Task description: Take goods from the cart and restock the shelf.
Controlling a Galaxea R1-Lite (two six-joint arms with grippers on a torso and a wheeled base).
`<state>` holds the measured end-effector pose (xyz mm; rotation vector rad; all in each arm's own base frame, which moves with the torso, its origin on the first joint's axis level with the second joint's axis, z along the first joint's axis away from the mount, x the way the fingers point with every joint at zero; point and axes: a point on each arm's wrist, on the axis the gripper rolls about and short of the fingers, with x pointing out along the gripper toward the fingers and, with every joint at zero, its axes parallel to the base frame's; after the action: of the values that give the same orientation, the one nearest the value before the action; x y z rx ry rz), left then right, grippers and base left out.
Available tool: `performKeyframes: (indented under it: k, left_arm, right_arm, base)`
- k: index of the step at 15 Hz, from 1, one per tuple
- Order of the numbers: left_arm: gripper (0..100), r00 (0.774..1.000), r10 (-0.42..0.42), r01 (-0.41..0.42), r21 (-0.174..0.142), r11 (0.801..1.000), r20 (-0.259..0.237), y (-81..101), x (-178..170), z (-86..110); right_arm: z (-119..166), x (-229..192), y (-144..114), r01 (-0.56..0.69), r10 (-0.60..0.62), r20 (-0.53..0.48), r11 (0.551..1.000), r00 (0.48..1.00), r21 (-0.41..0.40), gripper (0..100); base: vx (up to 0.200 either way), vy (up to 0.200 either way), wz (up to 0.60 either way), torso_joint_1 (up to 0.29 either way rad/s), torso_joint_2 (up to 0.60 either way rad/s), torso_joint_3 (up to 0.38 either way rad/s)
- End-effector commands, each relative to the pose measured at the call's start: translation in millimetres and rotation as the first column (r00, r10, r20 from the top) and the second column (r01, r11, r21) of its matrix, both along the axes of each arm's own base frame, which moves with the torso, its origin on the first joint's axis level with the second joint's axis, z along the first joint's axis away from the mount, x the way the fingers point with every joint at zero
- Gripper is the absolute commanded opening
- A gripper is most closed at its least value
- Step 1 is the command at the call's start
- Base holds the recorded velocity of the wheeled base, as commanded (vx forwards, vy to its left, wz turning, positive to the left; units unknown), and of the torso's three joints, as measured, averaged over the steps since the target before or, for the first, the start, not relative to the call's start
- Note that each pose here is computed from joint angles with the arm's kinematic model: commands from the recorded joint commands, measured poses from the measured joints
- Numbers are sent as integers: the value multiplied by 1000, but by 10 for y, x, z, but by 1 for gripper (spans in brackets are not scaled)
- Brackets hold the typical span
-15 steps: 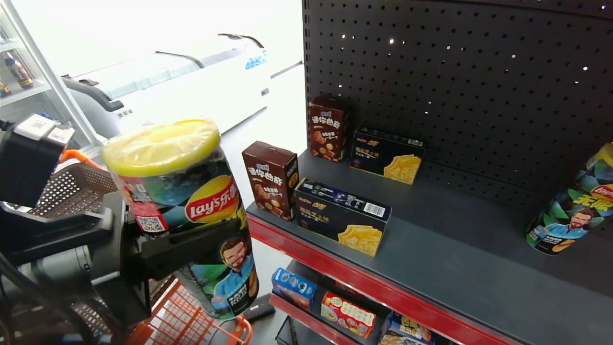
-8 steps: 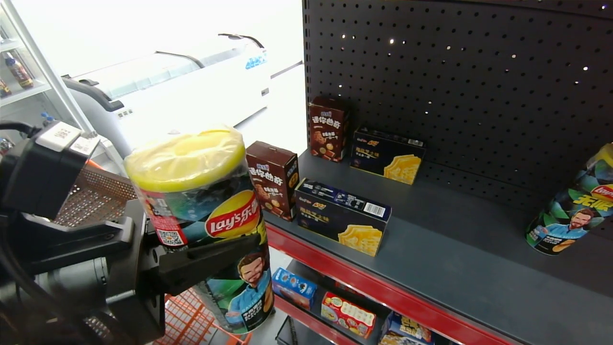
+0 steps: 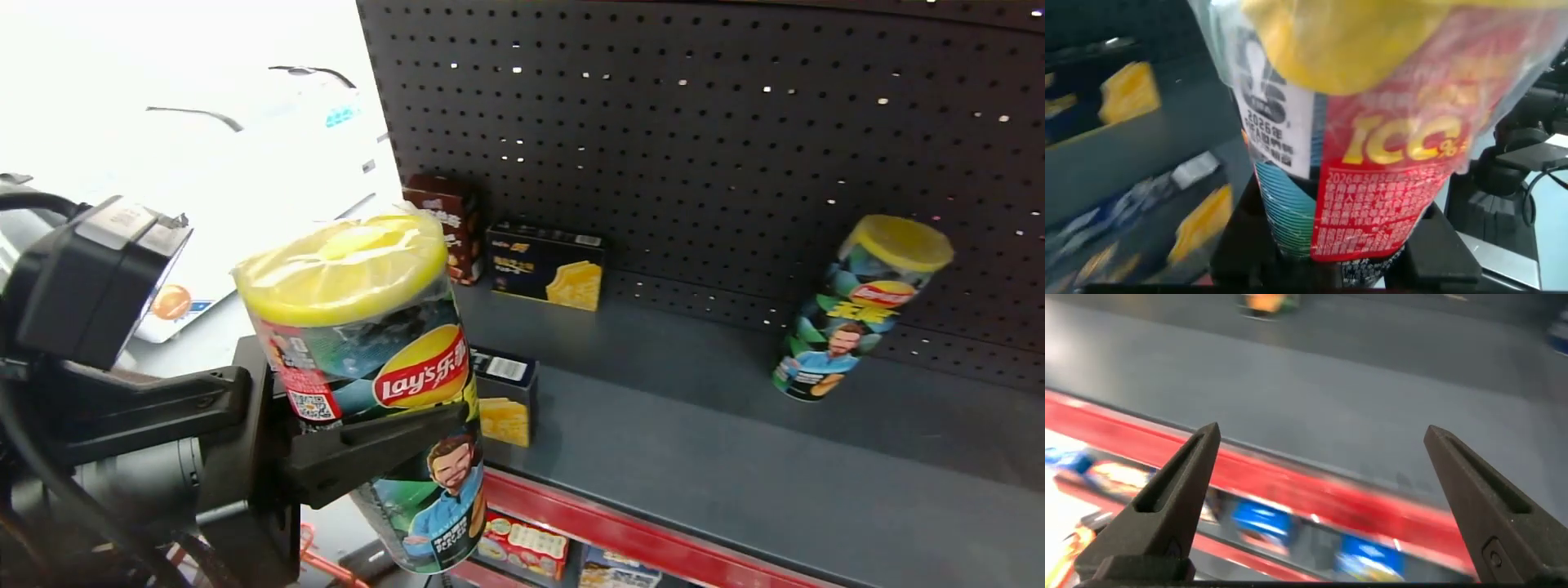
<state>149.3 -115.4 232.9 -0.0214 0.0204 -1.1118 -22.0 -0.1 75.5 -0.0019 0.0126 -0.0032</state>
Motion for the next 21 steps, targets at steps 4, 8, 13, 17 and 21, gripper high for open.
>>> performKeyframes:
  k: [4,8,13,17,21]
  left_arm:
    - [0,1000,0,0,3,1000,-5,-41,58,5]
    - [0,1000,7,-7,6,1000,-9,-27,65,-8]
    - [0,1000,8,-7,9,1000,-14,-25,62,-25]
    - [0,1000,11,-10,14,1000,-21,-8,42,-55]
    - [0,1000,12,-12,10,1000,-15,-6,44,-35]
  right_arm:
    - [0,1,0,0,0,-1,1000,1000,0,100]
    - [0,1,0,0,0,-1,1000,1000,0,100]
    - [0,1,0,0,0,-1,1000,1000,2,100]
    - [0,1,0,0,0,-1,1000,1000,2,100]
    - [0,1,0,0,0,-1,1000,1000,2,100]
  base:
    - [0,0,-450,4,3,1]
    - [0,0,0,0,0,0]
    - [0,0,-240,2,0,2]
    - [0,0,-150,-2,1,1]
    - [0,0,0,0,0,0]
